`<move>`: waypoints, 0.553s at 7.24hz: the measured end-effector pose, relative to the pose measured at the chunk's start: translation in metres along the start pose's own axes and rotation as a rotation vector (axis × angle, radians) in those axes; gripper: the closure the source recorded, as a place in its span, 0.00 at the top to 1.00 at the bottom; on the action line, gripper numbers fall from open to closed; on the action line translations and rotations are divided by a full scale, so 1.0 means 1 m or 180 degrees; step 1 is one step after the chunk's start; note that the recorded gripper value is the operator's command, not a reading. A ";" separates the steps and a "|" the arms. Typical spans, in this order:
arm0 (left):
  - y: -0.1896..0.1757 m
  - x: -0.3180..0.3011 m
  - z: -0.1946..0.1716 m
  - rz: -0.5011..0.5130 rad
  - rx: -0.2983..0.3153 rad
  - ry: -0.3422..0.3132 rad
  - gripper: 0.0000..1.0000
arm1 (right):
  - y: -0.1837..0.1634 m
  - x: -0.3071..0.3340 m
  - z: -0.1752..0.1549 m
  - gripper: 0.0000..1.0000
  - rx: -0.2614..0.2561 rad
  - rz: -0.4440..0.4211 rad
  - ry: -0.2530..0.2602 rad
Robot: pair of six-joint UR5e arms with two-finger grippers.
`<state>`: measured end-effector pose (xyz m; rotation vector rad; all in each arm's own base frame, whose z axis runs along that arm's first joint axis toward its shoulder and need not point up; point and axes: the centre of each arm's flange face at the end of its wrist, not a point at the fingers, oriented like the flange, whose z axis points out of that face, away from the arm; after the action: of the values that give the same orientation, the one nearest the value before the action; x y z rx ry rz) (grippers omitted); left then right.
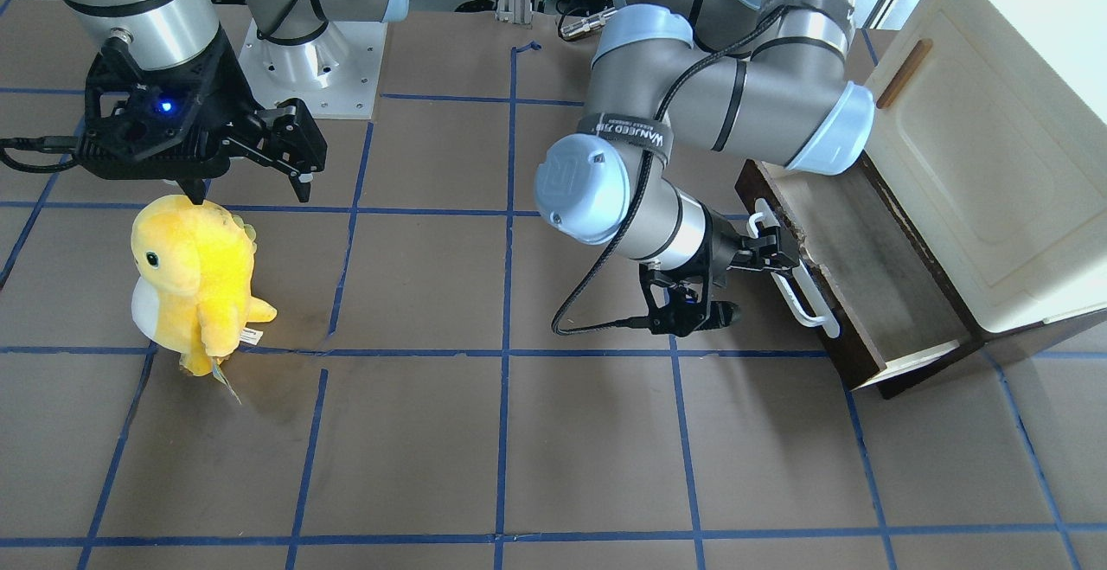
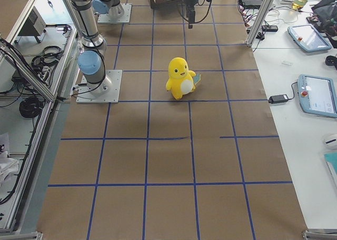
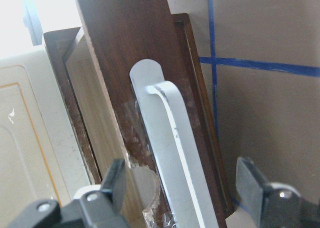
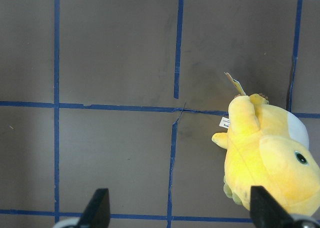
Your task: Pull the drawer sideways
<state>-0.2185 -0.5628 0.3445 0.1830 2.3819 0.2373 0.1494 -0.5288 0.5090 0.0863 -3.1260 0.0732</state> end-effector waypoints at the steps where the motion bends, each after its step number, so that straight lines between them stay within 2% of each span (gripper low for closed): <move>1: 0.015 -0.023 -0.026 0.0114 0.0108 0.0384 0.82 | 0.000 0.000 0.000 1.00 0.0000 -0.0001 0.0000; 2: 0.032 -0.046 -0.048 0.0194 0.0244 0.0763 0.81 | 0.000 0.000 0.000 1.00 0.0000 0.0000 0.0000; 4: 0.069 -0.091 -0.076 0.0447 0.0551 0.1331 0.81 | 0.000 0.000 0.000 1.00 0.0000 0.0001 0.0000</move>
<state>-0.2001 -0.5231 0.4744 0.4183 2.8103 0.1443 0.1494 -0.5288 0.5090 0.0859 -3.1261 0.0732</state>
